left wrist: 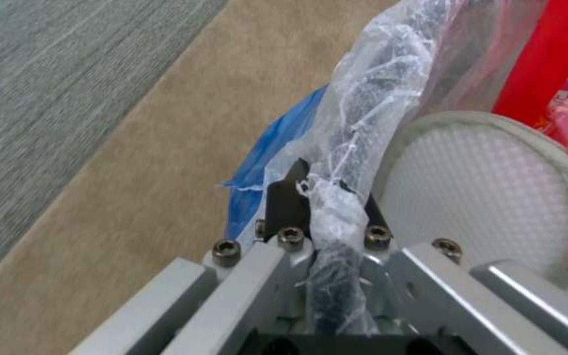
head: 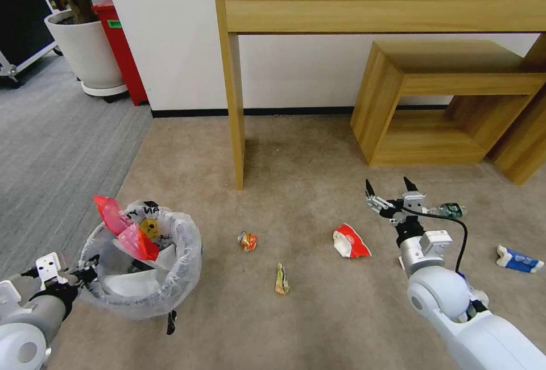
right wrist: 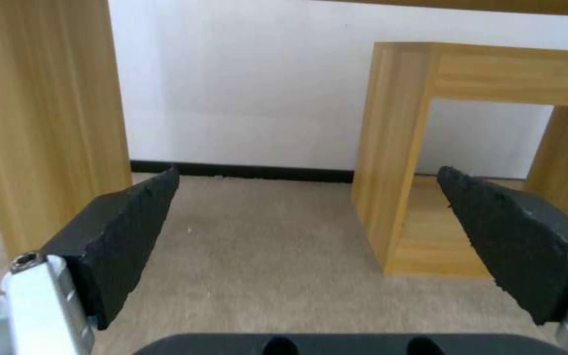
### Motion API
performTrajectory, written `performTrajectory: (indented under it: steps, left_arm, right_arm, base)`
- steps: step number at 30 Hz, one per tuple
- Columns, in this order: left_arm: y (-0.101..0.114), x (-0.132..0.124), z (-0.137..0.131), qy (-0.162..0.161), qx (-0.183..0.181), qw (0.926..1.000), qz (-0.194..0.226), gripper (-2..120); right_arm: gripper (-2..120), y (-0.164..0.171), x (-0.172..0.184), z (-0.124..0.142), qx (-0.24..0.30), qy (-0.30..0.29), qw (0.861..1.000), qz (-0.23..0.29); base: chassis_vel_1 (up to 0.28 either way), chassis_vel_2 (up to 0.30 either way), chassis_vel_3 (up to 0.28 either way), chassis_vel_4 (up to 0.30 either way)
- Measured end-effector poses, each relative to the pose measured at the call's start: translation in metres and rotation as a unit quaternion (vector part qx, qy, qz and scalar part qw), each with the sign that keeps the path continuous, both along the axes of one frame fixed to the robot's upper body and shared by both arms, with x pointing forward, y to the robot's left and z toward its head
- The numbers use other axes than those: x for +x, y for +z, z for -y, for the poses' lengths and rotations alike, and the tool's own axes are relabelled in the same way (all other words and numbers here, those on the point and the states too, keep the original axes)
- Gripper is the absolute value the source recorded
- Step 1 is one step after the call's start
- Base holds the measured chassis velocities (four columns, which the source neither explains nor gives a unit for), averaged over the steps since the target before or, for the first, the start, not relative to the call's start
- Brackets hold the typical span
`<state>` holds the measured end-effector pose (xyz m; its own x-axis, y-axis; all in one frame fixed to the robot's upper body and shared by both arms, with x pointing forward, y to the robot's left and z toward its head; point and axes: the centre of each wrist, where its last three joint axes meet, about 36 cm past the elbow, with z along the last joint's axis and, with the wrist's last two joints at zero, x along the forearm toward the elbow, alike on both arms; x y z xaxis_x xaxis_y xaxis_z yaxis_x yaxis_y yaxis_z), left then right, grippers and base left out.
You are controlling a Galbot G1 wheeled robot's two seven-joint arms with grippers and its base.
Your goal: Pick up the trash bin and place the garbage on the floor into it.
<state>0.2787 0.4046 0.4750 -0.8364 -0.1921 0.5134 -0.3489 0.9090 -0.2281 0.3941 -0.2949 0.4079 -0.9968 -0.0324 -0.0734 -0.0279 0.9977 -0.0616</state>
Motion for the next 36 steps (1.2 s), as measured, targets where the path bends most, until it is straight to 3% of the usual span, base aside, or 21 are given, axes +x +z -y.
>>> performTrajectory:
  steps: [10,13,16,17,18,20,21,23,24,28,29,31,32,33,34,36]
  left_arm:
    - [-0.006,0.001,0.0,-0.001,-0.003,1.0,-0.002,1]
    - [-0.008,0.001,0.001,-0.001,-0.006,1.0,-0.002,1]
    - [-0.011,0.003,0.002,0.0,-0.007,1.0,-0.003,1]
    - [-0.012,0.003,0.001,0.001,-0.008,1.0,-0.003,1]
    - [-0.012,0.003,0.001,0.001,-0.008,1.0,-0.003,1]
    - [-0.013,0.004,0.001,0.001,-0.008,1.0,-0.004,1]
    - [-0.013,0.004,0.001,0.001,-0.008,1.0,-0.004,1]
    - [-0.015,0.006,0.002,0.002,-0.01,0.9999,-0.004,1]
    - [-0.015,0.006,0.002,0.002,-0.01,0.9999,-0.004,1]
    - [-0.021,0.008,0.005,0.004,-0.012,0.9999,-0.008,1]
    - [-0.021,0.008,0.005,0.004,-0.012,0.9999,-0.008,1]
    - [-0.023,0.008,0.005,0.007,-0.013,0.9998,-0.01,1]
    - [-0.026,0.008,0.006,0.01,-0.014,0.9998,-0.012,1]
    - [-0.026,0.008,0.006,0.01,-0.014,0.9998,-0.012,1]
    - [-0.028,0.007,0.005,0.013,-0.015,0.9997,-0.013,1]
    - [-0.029,0.007,0.005,0.014,-0.015,0.9997,-0.013,1]
  right_arm:
    - [100,-0.001,0.005,-0.006,0.006,0.001,1.0,-0.004]
    - [100,0.001,0.005,-0.011,0.013,-0.002,1.0,-0.023]
    - [100,0.008,0.001,-0.023,0.035,-0.005,0.997,-0.075]
    - [100,0.014,-0.005,-0.03,0.056,-0.001,0.992,-0.115]
    - [100,0.014,-0.005,-0.03,0.056,-0.001,0.992,-0.115]
    - [100,0.021,-0.013,-0.039,0.088,0.006,0.98,-0.177]
    - [100,0.021,-0.013,-0.039,0.088,0.006,0.98,-0.177]
    - [100,0.023,-0.016,-0.049,0.109,0.005,0.964,-0.243]
    - [100,0.023,-0.016,-0.049,0.109,0.005,0.964,-0.243]
    - [100,0.021,-0.015,-0.06,0.107,0.015,0.937,-0.333]
    - [100,0.021,-0.015,-0.06,0.107,0.015,0.937,-0.333]
    - [100,0.014,-0.011,-0.069,0.098,0.028,0.919,-0.382]
    - [100,0.008,-0.009,-0.079,0.095,0.038,0.903,-0.417]
    - [100,0.008,-0.009,-0.079,0.095,0.038,0.903,-0.417]
    - [100,0.001,-0.007,-0.092,0.091,0.047,0.884,-0.457]
    - [100,-0.002,-0.007,-0.097,0.089,0.051,0.877,-0.47]
  base:
    - [-0.05,0.062,0.045,-0.054]
    - [0.012,-0.018,-0.004,0.011]
    - [0.0,0.0,0.0,0.0]
    - [0.0,0.0,0.0,0.0]
    - [0.0,0.0,0.0,0.0]
    - [0.0,0.0,0.0,0.0]
    - [0.0,0.0,0.0,0.0]
    - [0.0,0.0,0.0,0.0]
    - [0.0,0.0,0.0,0.0]
    - [0.0,0.0,0.0,0.0]
    - [0.0,0.0,0.0,0.0]
    - [0.0,0.0,0.0,0.0]
    - [0.0,0.0,0.0,0.0]
    - [0.0,0.0,0.0,0.0]
    - [0.0,0.0,0.0,0.0]
    - [0.0,0.0,0.0,0.0]
